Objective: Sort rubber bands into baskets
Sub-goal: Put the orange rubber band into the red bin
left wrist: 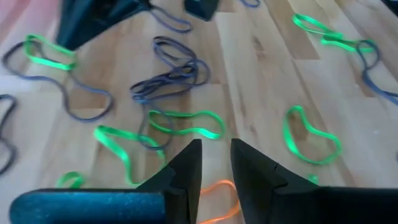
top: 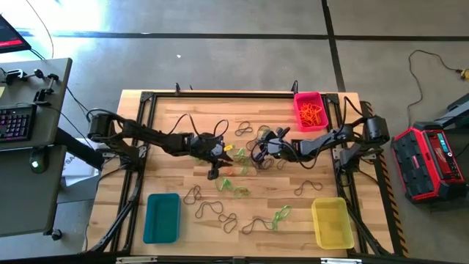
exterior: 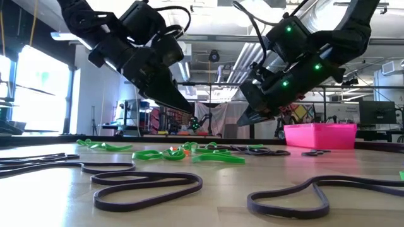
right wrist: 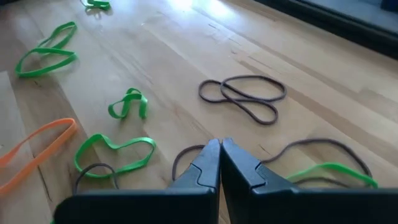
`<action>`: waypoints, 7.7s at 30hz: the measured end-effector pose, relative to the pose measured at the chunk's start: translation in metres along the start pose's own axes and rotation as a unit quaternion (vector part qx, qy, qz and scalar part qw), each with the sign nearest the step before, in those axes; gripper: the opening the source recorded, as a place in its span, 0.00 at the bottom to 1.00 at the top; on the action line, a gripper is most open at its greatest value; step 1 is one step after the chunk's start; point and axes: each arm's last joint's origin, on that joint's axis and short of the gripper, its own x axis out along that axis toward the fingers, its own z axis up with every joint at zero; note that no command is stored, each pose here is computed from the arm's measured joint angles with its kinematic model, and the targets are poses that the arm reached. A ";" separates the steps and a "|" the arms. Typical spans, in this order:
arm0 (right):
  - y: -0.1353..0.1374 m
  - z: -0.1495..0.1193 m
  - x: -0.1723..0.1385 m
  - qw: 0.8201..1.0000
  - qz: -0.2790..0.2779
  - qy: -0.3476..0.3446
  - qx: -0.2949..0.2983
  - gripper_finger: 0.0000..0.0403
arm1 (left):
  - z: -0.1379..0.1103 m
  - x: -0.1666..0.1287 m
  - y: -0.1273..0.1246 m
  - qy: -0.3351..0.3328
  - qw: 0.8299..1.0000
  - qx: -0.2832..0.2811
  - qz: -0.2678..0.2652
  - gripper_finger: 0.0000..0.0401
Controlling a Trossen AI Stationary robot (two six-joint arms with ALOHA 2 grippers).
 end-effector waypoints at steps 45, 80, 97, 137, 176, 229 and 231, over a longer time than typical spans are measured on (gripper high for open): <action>0.000 0.004 0.001 1.000 0.005 -0.014 0.004 0.00 | -0.016 0.017 0.008 0.081 0.995 -0.001 0.054 0.37; -0.001 0.002 0.001 1.000 0.002 -0.005 -0.002 0.00 | -0.023 0.021 0.010 0.109 0.987 0.077 0.094 0.02; 0.000 0.001 0.000 1.000 0.003 -0.001 -0.004 0.00 | 0.007 -0.011 0.006 0.053 0.992 0.054 0.105 0.00; 0.048 0.023 -0.033 0.975 0.149 -0.158 -0.056 0.43 | 0.046 -0.019 0.036 -0.168 0.974 -0.050 0.146 0.00; 0.050 0.016 -0.038 0.961 0.034 -0.170 -0.214 0.24 | 0.042 -0.002 0.006 -0.161 0.983 -0.009 0.088 0.00; -0.198 0.019 -0.039 0.862 -0.460 0.191 0.086 0.00 | 0.036 0.000 0.006 -0.133 0.983 -0.040 0.117 0.29; -0.201 0.014 -0.035 0.862 -0.452 0.208 0.097 0.00 | 0.036 0.000 0.006 -0.132 0.984 -0.040 0.116 0.29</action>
